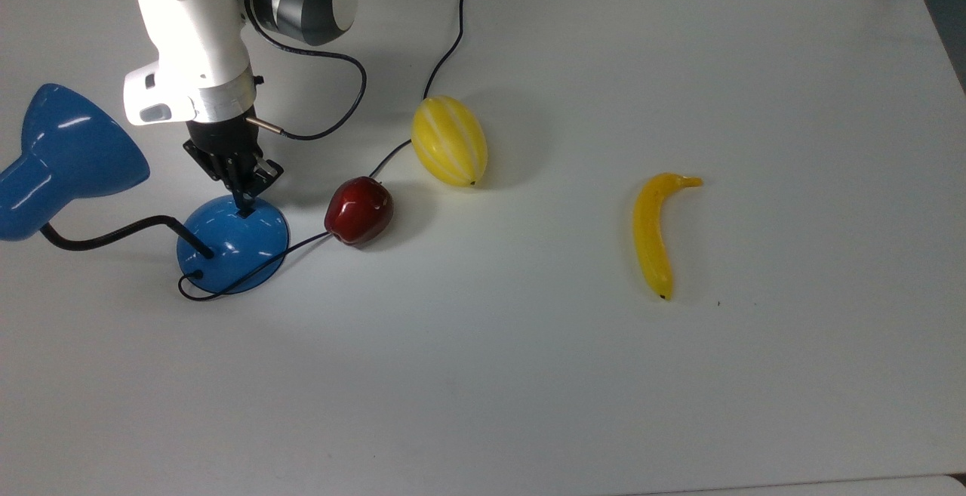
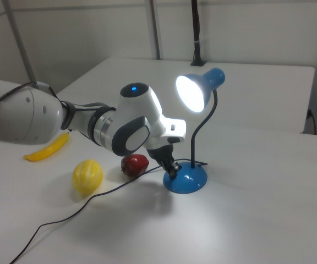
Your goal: Turn off lamp
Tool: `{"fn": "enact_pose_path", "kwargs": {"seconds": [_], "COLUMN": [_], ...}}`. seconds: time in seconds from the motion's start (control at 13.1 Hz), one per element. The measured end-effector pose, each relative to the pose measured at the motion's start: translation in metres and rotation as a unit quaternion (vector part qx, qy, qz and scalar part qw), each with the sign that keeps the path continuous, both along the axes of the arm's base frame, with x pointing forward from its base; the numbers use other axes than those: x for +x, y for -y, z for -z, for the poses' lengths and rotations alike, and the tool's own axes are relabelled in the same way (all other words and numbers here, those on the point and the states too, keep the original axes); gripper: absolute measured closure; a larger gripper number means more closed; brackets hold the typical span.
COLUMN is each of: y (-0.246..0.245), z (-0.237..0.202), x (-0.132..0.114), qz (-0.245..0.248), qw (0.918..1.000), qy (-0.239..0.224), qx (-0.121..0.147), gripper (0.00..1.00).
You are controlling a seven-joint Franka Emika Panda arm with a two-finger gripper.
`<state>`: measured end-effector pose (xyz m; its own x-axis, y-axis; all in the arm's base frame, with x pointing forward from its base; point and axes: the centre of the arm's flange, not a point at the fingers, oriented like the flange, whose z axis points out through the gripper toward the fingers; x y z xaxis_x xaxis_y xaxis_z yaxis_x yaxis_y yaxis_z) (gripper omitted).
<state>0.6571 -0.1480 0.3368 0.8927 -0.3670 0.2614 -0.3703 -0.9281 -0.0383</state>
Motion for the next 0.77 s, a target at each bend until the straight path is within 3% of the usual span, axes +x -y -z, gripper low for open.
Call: {"fn": "enact_pose_path", "kwargs": {"seconds": [0.77], "y": [-0.0046], "z": [0.0117], "x": [-0.0092], "qz": [-0.011], "qw": [0.9997], "qy": [-0.020], "qx": [-0.007], "gripper": [0.98]}}
